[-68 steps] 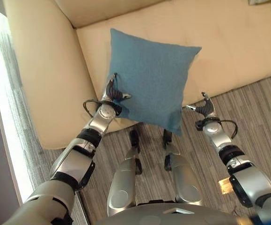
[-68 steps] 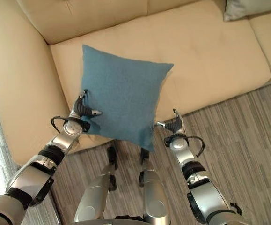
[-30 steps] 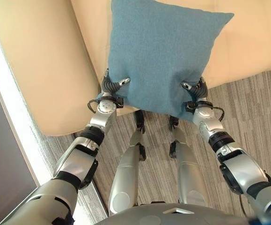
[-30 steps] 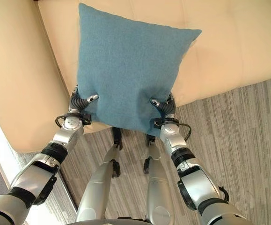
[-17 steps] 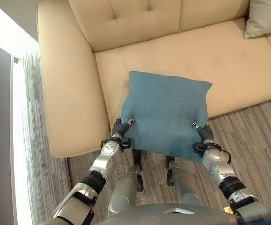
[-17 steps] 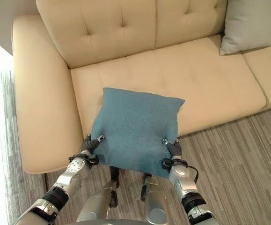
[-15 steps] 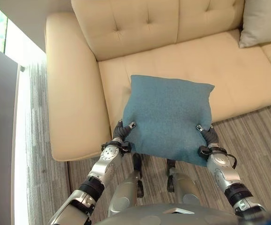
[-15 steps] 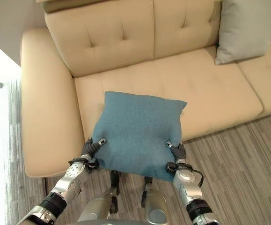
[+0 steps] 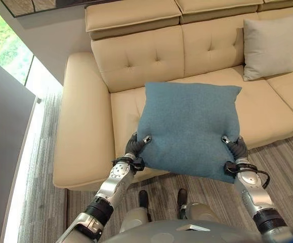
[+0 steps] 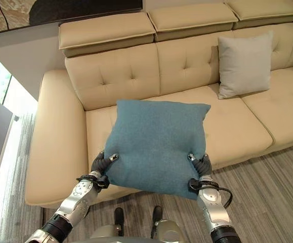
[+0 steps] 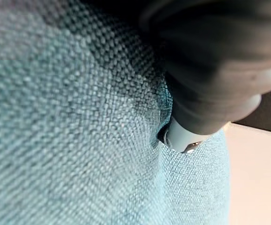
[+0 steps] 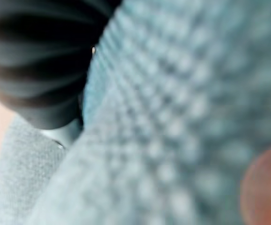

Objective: Pick up all the scattered cushions and arrange them neatly on the sofa.

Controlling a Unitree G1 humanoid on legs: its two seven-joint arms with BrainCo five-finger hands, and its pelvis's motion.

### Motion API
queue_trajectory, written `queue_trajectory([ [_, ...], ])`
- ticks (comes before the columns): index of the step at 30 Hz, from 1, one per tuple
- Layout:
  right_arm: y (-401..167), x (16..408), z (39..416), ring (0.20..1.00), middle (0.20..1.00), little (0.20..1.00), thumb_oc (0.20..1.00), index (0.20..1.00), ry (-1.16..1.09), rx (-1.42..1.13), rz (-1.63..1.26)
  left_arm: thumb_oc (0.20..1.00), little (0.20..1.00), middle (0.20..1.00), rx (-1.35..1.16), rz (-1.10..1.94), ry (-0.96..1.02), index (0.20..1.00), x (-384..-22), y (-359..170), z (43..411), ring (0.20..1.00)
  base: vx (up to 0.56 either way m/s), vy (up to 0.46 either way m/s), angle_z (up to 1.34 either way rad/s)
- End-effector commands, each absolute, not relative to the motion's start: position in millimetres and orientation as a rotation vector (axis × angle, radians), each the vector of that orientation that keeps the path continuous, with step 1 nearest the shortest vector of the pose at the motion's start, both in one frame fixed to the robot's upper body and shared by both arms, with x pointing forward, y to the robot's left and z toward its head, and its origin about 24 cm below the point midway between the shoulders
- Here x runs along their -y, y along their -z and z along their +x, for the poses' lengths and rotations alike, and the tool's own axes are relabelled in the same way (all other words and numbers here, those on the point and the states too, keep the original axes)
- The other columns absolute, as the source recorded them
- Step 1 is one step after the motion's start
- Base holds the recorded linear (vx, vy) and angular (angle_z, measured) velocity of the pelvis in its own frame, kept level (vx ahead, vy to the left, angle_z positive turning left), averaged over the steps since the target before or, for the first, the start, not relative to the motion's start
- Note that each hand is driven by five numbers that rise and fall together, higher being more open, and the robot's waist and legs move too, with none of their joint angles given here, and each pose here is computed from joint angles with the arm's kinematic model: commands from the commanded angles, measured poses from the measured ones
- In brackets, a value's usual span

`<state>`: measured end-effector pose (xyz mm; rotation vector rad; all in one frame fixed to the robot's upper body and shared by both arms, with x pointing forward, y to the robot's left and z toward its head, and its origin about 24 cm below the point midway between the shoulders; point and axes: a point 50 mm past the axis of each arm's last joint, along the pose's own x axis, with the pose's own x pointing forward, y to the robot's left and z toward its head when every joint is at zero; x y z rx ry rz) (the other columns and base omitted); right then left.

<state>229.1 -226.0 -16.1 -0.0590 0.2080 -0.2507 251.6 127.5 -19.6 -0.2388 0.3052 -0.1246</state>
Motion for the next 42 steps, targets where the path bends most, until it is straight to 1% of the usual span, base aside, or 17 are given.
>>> queue_trajectory([
  [1,-34.6,197.8,255.6,0.2,0.2,0.2,0.2,0.2,0.163,0.078,-0.004,0.2,0.2,0.2,-0.073,-0.265,0.279,0.2,-103.0,-26.4,270.8,0.2,0.07,0.098,-0.02],
  [4,-42.8,187.6,263.6,0.2,0.2,0.2,0.2,0.2,0.143,0.108,0.081,0.2,0.2,0.2,-0.058,-0.257,0.265,0.2,-111.2,-28.5,268.6,0.2,0.13,0.27,-0.15],
  [9,-53.9,173.9,269.4,0.2,0.2,0.2,0.2,0.2,0.074,0.151,0.098,0.2,0.2,0.2,-0.045,-0.241,0.236,0.2,-127.0,-28.4,263.3,0.2,0.1,0.222,-0.57],
  [16,-62.0,165.3,275.4,0.2,0.2,0.2,0.2,0.2,0.014,0.178,0.056,0.2,0.2,0.2,-0.036,-0.25,0.223,0.2,-128.1,-29.3,262.7,0.2,0.14,0.034,-0.21],
  [22,-56.7,174.5,269.5,0.2,0.2,0.2,0.2,0.2,0.033,0.162,0.025,0.2,0.2,0.2,-0.045,-0.26,0.231,0.2,-124.7,-25.3,260.5,0.2,0.13,-0.147,0.05],
  [32,-50.4,204.5,256.2,0.2,0.2,0.2,0.2,0.2,0.138,0.139,0.007,0.2,0.2,0.2,-0.1,-0.27,0.283,0.2,-108.3,-15.5,258.5,0.2,0.09,-0.14,0.67],
  [36,-49.3,202.5,256.7,0.2,0.2,0.2,0.2,0.2,0.151,0.136,0.023,0.2,0.2,0.2,-0.115,-0.265,0.272,0.2,-111.6,-12.4,255.3,0.2,0.19,0.064,0.26],
  [42,-53.4,184.8,264.8,0.2,0.2,0.2,0.2,0.2,0.088,0.149,0.054,0.2,0.2,0.2,-0.087,-0.246,0.232,0.2,-129.6,-17.1,252.7,0.2,0.22,0.176,-0.68],
])
